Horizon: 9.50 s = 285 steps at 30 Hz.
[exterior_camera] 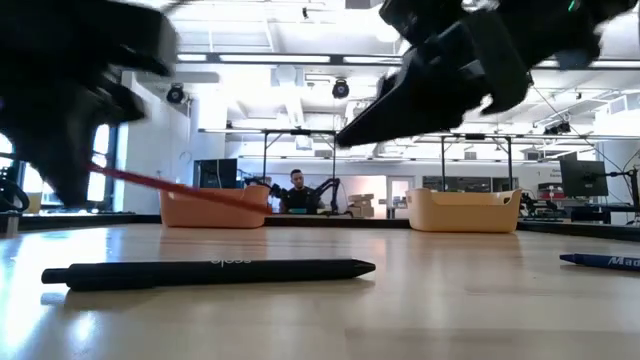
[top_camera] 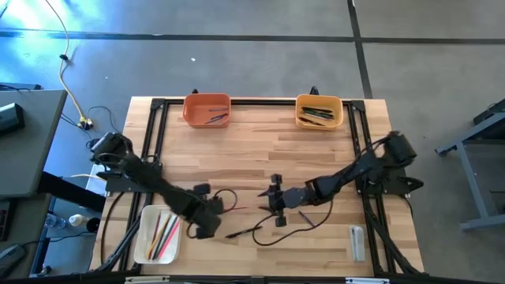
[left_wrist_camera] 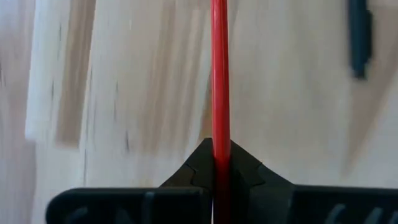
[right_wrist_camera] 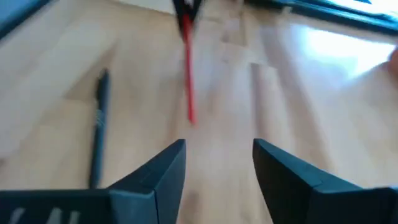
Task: Sort crayons/erasers/pens/pencils in bins
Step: Put the red colored pencil into the white bin, then adjust the white bin, then put the black pen into the yellow bin, then put the blue crayon into the orange bin
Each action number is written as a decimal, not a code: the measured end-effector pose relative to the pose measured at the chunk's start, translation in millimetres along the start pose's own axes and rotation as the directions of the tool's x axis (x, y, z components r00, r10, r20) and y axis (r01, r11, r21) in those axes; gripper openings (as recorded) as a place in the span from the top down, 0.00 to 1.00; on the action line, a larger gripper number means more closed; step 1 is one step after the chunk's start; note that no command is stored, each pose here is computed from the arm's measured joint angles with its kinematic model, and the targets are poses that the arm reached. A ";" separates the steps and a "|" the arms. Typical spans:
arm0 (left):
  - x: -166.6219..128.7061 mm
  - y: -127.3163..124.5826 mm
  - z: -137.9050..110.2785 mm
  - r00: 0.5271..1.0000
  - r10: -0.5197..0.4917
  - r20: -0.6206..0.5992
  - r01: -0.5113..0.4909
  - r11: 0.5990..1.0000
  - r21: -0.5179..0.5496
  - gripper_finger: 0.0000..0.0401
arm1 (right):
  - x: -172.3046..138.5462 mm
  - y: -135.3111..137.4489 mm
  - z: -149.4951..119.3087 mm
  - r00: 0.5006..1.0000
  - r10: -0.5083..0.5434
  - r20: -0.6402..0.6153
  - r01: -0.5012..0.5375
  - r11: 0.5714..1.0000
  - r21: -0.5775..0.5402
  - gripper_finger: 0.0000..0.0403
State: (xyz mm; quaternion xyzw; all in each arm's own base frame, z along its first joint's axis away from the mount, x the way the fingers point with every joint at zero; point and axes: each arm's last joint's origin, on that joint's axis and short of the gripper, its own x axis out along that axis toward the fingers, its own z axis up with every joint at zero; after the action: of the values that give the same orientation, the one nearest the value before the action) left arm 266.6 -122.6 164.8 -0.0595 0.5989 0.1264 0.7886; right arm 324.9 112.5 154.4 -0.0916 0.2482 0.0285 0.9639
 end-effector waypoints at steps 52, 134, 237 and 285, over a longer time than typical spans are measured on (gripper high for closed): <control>-112.0 -89.8 -156.2 0.969 0.081 -0.232 -0.219 0.715 -0.664 0.91 | -20.4 -4.7 2.4 0.991 -0.097 -0.095 0.078 0.979 -0.189 1.00; -8.5 115.9 -13.0 0.346 -0.215 0.913 -0.094 0.960 0.262 1.00 | -16.7 18.1 -1.2 0.993 0.118 -0.031 -0.118 0.993 0.019 1.00; 4.4 146.7 -15.6 0.402 -0.018 0.915 -0.068 0.996 0.050 1.00 | -153.9 -293.9 -53.4 0.231 -0.390 -0.892 0.553 0.806 -0.209 0.95; 4.5 146.6 -15.5 0.403 -0.019 0.915 -0.052 0.998 0.044 1.00 | -168.2 -135.6 -5.1 0.681 -0.189 -0.707 0.513 0.812 0.278 1.00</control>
State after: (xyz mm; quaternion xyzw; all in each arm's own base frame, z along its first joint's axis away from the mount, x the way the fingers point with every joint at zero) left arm 213.6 15.0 164.7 0.0507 0.0753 0.1264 0.9878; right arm 188.9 -23.2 253.4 0.0853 0.5427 -0.2553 0.7957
